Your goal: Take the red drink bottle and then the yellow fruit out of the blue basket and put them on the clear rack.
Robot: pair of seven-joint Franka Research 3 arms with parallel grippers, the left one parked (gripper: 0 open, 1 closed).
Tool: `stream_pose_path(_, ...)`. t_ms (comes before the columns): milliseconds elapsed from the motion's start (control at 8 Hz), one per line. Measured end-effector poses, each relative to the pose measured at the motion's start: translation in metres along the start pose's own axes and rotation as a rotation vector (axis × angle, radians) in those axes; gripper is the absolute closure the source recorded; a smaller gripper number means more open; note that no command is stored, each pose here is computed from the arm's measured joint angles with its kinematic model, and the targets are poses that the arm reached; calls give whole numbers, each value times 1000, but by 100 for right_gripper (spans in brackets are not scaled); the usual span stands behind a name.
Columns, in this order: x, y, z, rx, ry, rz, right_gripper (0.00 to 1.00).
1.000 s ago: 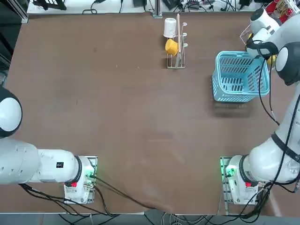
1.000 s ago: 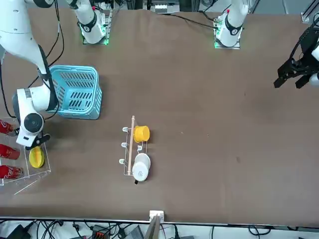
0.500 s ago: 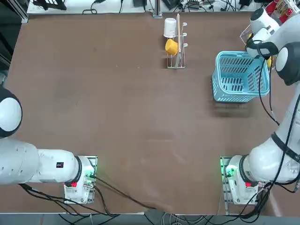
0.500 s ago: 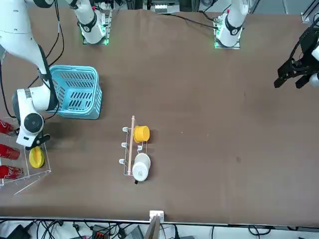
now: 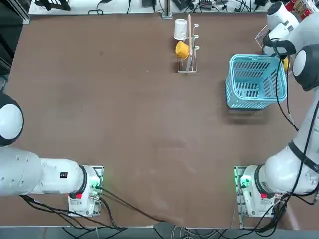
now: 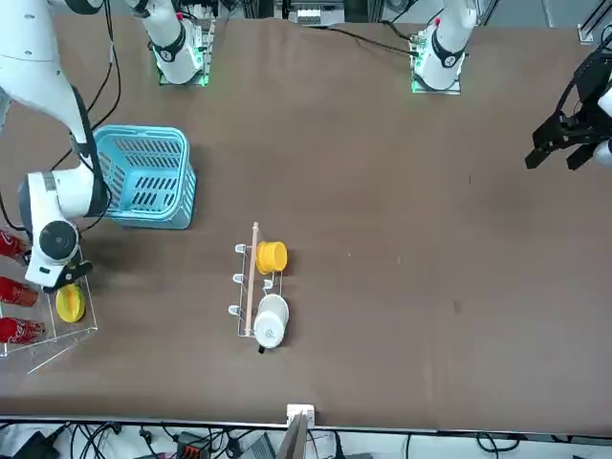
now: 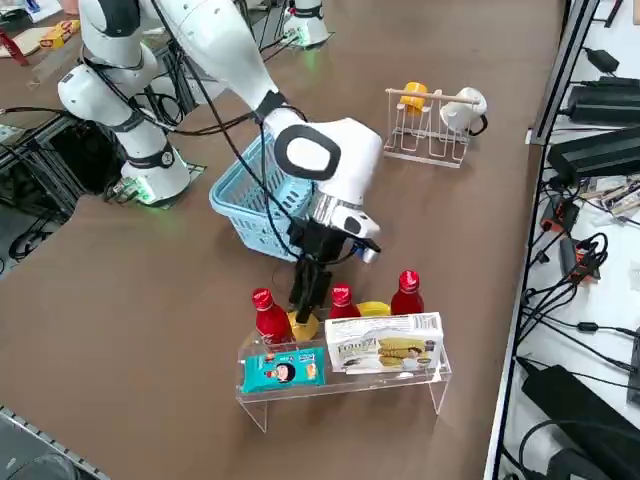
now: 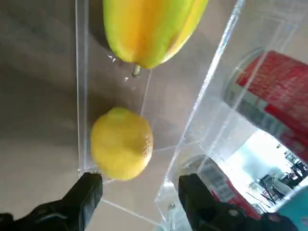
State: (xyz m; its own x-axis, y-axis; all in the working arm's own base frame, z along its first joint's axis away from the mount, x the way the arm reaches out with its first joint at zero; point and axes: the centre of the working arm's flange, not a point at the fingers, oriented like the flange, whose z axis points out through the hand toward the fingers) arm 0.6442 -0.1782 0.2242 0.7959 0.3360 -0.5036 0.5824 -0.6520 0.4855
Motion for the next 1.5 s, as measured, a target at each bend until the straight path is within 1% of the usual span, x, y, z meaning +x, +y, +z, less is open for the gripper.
stream_pose_path(250, -10, 22, -31, 82, -23, -1, 0)
stream_pose_path(375, -20, 38, -64, 132, -25, 13, 0)
stream_pose_path(500, -24, 41, -79, 154, -36, 27, 0)
stream_pose_path(625, -31, 49, -100, 193, -50, 59, 0)
stream_pose_path(875, -55, 71, -147, 253, -35, 115, 0)
stream_pose_path(1125, -95, 88, -202, 322, 33, 181, 0)
stream_pose_path(1250, -116, 92, -230, 363, 76, 235, 0)
stream_pose_path(1375, -144, 97, -264, 445, 157, 319, 0)
stream_pose_path(1500, -160, 99, -282, 506, 211, 364, 0)
